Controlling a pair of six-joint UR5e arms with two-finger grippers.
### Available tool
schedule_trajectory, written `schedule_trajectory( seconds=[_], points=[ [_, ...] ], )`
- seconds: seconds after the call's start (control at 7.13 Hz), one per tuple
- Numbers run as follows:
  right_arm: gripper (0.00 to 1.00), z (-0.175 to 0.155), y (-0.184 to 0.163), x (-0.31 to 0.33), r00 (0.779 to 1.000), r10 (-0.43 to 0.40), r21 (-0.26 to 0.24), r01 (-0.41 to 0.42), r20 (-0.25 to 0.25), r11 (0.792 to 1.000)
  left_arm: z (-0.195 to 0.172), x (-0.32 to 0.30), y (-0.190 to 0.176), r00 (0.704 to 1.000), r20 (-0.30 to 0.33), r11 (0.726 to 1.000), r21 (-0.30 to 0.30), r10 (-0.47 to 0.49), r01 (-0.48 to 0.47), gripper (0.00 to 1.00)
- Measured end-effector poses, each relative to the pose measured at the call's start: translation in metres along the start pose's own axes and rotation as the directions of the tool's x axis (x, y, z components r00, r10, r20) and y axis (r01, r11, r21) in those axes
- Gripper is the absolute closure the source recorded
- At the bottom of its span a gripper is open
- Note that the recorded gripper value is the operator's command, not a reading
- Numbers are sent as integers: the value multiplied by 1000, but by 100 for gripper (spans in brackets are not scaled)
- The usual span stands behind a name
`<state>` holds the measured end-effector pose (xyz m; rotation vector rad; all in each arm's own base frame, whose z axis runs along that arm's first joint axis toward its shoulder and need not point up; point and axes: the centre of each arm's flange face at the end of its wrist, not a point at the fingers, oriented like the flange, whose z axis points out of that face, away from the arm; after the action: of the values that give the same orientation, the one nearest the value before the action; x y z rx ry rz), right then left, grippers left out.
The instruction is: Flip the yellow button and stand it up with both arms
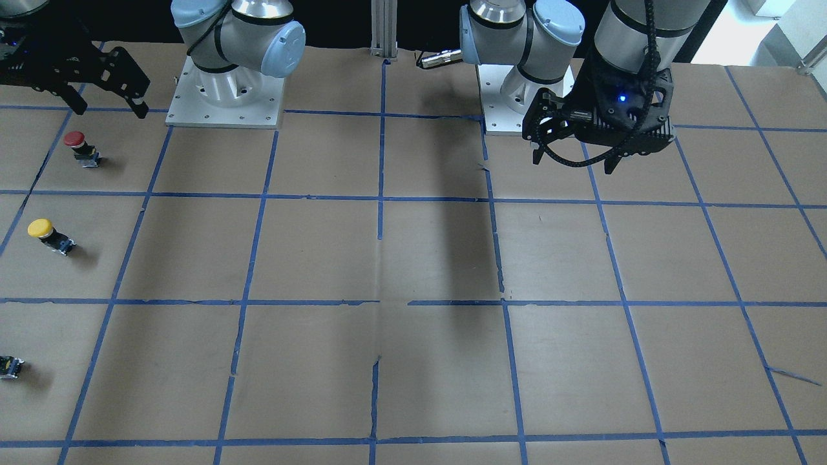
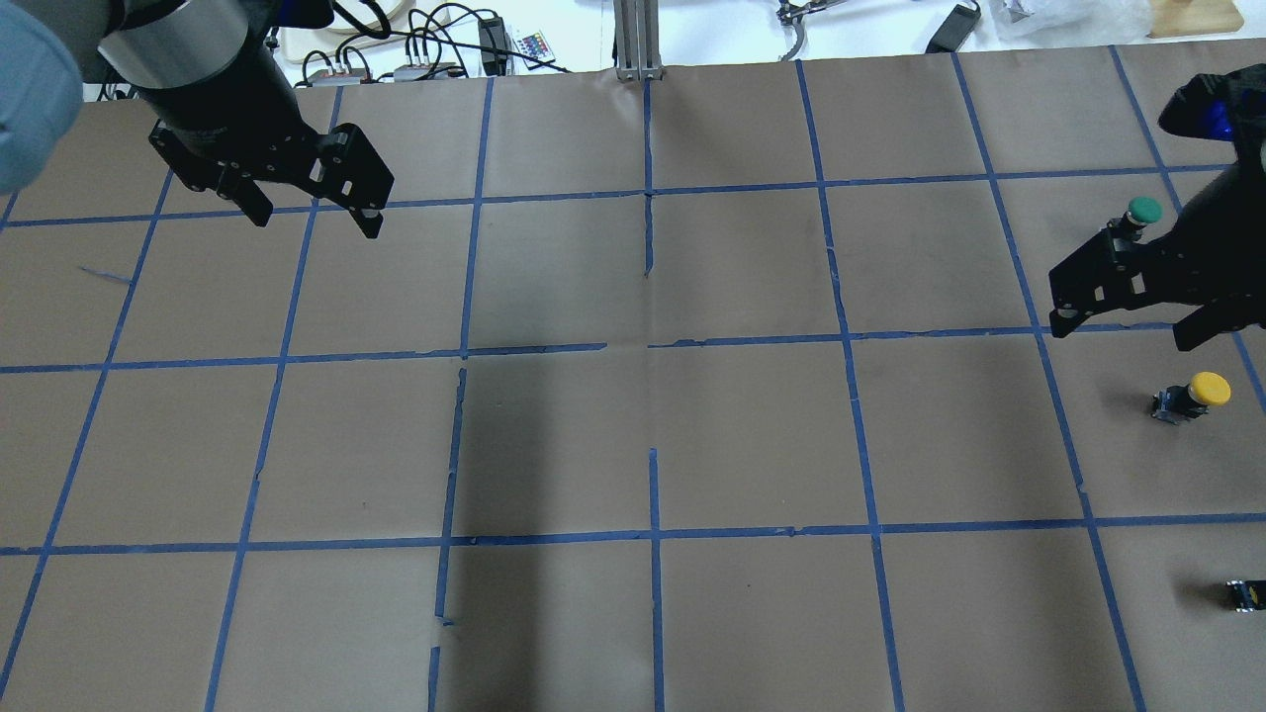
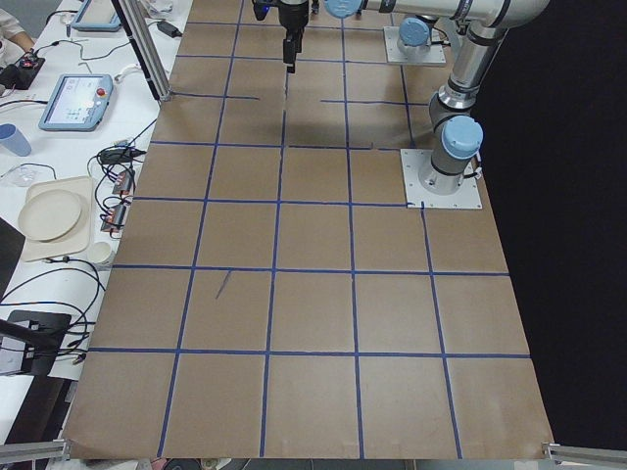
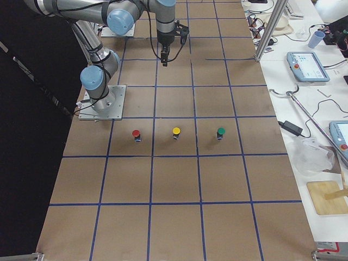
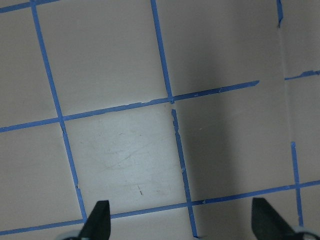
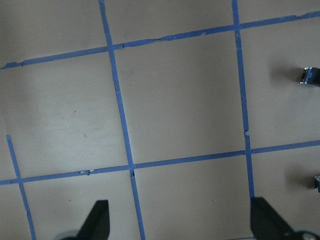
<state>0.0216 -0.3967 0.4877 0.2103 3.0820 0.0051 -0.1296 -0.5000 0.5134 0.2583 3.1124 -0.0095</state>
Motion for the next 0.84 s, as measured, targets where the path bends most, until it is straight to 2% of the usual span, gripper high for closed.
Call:
schedule_trajectory(
  seconds=[0.42, 0.84],
  points=[
    [0, -25, -19, -55, 1000, 2, -28, -3, -21, 1000, -1, 0, 0, 1000, 1, 1000, 3, 0, 0, 0],
    [0, -9, -19, -138, 996, -35, -67, 30, -76, 997, -2, 0, 1, 1000, 2, 1000, 3, 0, 0, 0]
  ],
)
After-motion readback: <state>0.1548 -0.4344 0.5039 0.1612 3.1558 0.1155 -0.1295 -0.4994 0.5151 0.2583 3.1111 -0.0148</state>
